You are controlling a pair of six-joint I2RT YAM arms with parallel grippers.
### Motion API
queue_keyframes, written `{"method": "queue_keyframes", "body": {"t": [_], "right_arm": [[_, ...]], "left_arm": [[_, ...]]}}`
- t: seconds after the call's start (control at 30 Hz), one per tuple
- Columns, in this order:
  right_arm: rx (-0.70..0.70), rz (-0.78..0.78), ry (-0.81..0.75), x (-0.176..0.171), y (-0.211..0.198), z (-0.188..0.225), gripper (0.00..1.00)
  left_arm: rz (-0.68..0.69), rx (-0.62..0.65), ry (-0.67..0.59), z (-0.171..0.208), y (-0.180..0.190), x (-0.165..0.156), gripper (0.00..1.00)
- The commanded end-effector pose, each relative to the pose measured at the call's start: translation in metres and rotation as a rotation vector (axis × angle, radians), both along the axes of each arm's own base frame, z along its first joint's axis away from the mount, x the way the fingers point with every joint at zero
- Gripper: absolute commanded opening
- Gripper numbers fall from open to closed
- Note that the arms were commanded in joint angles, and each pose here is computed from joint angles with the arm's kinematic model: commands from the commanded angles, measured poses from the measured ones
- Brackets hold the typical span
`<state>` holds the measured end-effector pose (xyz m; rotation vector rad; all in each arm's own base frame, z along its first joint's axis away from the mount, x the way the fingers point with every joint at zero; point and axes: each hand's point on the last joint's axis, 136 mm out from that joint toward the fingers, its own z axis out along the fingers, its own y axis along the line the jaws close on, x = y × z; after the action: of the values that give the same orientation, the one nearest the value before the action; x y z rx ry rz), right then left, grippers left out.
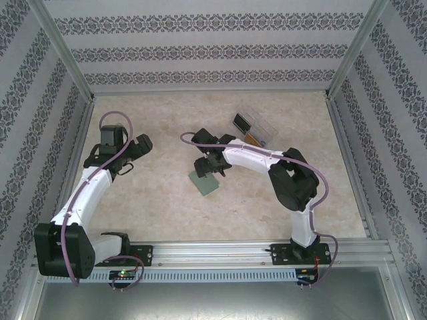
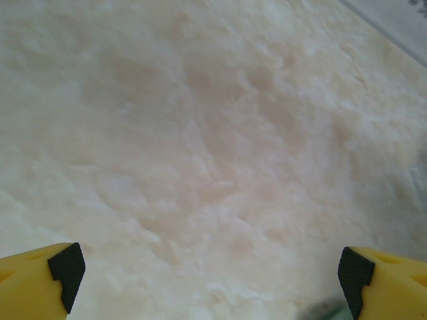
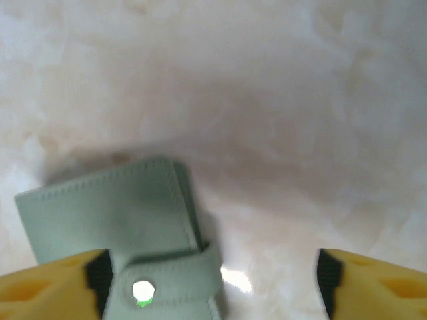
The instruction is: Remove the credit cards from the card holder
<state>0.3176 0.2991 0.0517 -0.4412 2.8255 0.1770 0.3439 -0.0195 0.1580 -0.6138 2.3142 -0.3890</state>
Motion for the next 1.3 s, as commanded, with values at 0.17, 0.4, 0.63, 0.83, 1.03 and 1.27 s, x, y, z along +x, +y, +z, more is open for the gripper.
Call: {"method": "queue_keyframes", "body": {"t": [0.17,0.4,0.63,0.83,1.03,1.27], "right_arm": [[0.163,-0.239,0.122,-0.030,0.000,-0.011,0.58],[0.218,-0.235,0.169,-0.049,0.026,-0.019,0.42],[0.327,-0.229,0.187,-0.039,0.053,-0.021,0.36],[0.320,-0.213,0.114,-0.026,0.043,-0.003,0.37],[0.319,-0.199,0.087,-0.018,0.023,0.004,0.37],[0.321,-0.157,0.134,-0.018,0.036,-0.010,0.27]], "left_arm": [[-0.166,-0.355,0.155,-0.043,-0.081,-0.026,0.93],[-0.303,-0.419,0.291,-0.064,-0.130,-0.057,0.82],[-0.339,-0.509,0.374,-0.091,-0.155,-0.066,0.61],[-0.354,-0.554,0.399,-0.103,-0.167,-0.064,0.47],[-0.364,-0.534,0.399,-0.111,-0.168,-0.055,0.44],[-0.356,-0.554,0.414,-0.118,-0.171,-0.054,0.39]]}}
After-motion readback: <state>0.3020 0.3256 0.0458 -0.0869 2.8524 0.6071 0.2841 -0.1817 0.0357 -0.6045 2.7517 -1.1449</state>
